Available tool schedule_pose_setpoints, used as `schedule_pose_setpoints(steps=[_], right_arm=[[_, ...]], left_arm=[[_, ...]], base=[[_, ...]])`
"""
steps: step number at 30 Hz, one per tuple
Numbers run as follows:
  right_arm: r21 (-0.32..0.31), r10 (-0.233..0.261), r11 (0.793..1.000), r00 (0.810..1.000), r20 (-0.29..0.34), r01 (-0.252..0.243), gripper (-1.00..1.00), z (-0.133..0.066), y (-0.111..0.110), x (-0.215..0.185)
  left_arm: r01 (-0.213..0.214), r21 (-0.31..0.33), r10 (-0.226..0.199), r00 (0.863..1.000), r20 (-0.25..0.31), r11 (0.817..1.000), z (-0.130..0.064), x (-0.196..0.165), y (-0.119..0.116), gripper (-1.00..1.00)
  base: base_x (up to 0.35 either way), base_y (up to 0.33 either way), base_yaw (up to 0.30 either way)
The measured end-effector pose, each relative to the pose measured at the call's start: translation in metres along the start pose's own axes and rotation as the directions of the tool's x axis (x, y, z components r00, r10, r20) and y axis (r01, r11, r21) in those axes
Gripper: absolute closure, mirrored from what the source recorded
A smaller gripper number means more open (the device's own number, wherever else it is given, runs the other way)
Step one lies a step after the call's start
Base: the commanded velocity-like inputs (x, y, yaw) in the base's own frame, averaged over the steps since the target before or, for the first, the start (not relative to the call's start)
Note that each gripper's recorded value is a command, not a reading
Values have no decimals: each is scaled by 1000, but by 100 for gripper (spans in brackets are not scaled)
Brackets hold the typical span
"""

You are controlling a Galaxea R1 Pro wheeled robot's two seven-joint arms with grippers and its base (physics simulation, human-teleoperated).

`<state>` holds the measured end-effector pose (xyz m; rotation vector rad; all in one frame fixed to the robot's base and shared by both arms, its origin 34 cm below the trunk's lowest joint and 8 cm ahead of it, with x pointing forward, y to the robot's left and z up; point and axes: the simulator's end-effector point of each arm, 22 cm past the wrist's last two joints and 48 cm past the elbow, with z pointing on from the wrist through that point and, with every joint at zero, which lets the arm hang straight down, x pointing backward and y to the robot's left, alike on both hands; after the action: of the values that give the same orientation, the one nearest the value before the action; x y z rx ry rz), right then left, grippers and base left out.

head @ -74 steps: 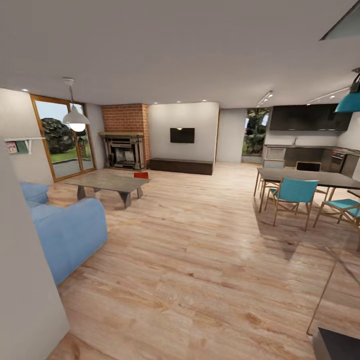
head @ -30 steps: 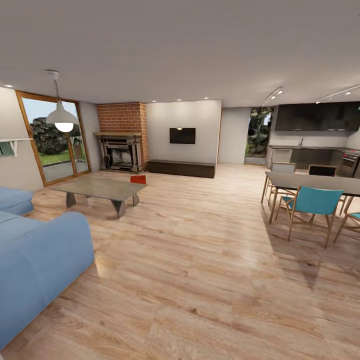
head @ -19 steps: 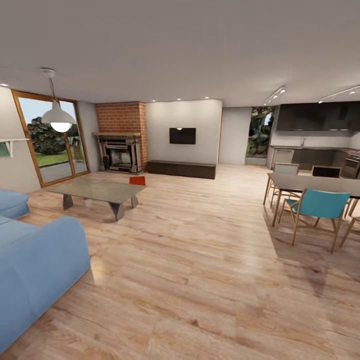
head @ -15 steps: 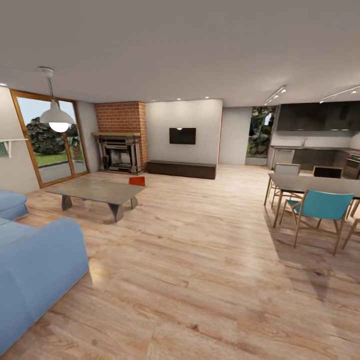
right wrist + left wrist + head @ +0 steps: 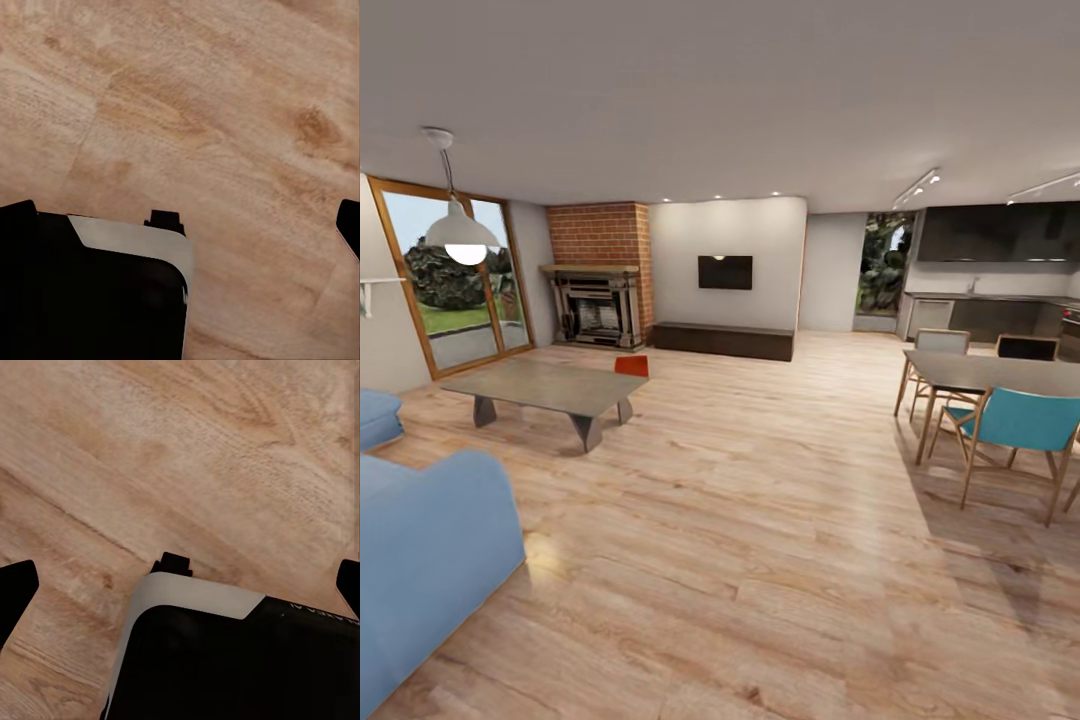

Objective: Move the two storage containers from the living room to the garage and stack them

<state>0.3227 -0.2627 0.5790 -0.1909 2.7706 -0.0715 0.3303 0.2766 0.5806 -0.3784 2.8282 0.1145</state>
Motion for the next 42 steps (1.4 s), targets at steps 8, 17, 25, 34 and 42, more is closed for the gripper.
schedule_pose_setpoints(steps=[8,17,25,34,42], right_arm=[[0,0,1000,1000,0,0,-100,0,0,0],[0,0,1000,1000,0,0,-100,0,0,0],[0,0,1000,1000,0,0,-100,0,0,0],[0,0,1000,1000,0,0,-100,0,0,0],[0,0,1000,1000,0,0,-100,0,0,0]], left_arm=[[-2,0,2,1000,-1,1000,0,0,0,-100],[-2,0,2,1000,-1,1000,0,0,0,-100],[-2,1,2,1000,0,1000,0,0,-1,-100],[-2,1,2,1000,0,1000,0,0,-1,-100],[-2,1,2,1000,0,1000,0,0,0,-100]], base=[[325,0,0],[325,0,0],[325,0,0],[325,0,0],[325,0,0]])
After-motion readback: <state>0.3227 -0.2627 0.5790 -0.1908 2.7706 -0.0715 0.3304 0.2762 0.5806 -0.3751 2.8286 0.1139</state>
